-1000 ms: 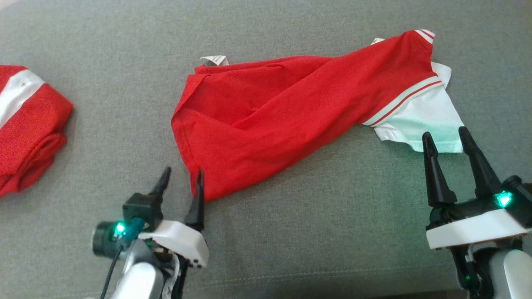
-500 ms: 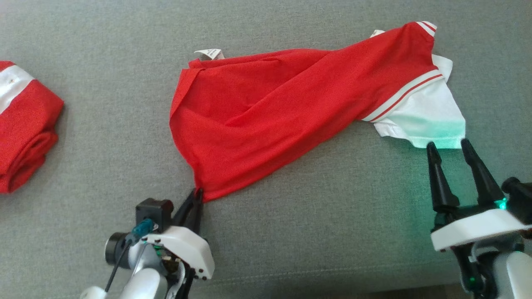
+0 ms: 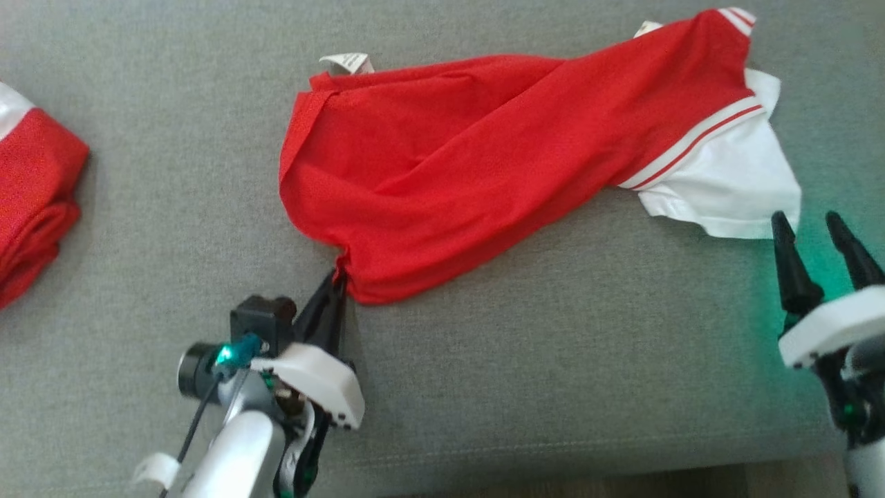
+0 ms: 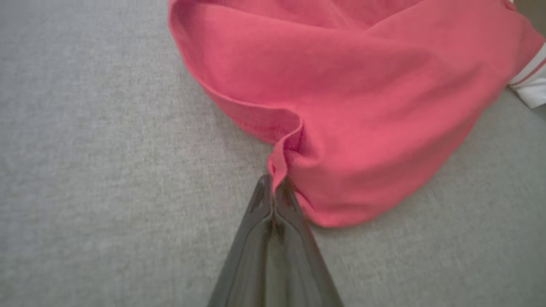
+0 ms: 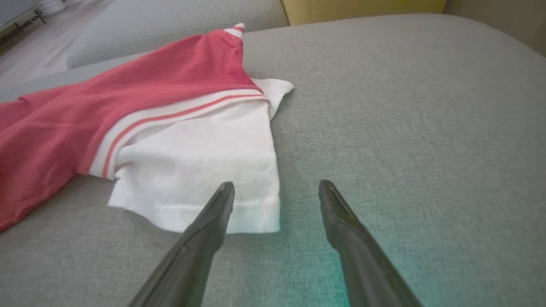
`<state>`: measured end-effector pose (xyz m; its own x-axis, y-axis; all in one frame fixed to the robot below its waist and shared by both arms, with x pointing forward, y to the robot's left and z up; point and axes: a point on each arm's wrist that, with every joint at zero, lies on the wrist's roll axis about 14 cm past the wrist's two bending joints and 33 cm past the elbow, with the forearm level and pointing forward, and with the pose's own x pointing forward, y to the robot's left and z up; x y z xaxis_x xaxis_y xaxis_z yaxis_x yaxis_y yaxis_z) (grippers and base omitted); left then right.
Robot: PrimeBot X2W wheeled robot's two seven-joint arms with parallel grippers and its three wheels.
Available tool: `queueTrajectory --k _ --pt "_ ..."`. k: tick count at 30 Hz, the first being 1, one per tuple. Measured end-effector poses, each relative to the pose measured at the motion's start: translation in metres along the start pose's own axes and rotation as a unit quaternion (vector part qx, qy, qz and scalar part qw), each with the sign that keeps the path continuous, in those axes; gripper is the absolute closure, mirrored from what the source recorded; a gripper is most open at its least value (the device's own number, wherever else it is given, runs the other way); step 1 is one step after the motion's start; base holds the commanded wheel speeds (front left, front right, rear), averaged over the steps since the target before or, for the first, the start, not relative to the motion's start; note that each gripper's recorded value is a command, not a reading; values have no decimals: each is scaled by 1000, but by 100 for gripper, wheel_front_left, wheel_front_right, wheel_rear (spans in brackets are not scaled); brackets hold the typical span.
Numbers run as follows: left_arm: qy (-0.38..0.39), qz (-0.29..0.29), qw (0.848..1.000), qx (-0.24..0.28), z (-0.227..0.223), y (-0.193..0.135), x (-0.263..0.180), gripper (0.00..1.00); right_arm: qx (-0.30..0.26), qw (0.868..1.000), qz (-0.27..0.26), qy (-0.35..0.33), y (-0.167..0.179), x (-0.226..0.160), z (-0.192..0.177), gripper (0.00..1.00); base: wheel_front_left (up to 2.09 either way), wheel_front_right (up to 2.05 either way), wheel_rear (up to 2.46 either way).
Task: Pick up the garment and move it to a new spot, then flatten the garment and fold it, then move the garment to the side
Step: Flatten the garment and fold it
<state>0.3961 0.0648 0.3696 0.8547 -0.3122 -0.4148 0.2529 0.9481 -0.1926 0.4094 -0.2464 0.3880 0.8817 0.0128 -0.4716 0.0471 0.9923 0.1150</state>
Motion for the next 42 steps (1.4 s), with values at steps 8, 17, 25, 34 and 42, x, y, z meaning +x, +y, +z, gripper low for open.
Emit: queueTrajectory --k 8,17,25,34,42 --pt "-13 8 1000 2 5 8 10 100 7 996 32 87 12 22 -29 0 0 0 0" --pt "-51 18 998 7 19 13 9 100 13 997 45 63 16 23 -14 100 0 0 0" --pt "-179 36 983 24 92 19 -10 100 15 996 40 -84 10 -8 52 100 0 0 0" --pt "-365 24 928 75 212 8 -66 100 -67 943 49 -321 22 -83 192 100 0 0 0" --pt "-520 2 844 130 331 -16 -137 100 -138 838 50 -526 42 -190 324 100 0 0 0"
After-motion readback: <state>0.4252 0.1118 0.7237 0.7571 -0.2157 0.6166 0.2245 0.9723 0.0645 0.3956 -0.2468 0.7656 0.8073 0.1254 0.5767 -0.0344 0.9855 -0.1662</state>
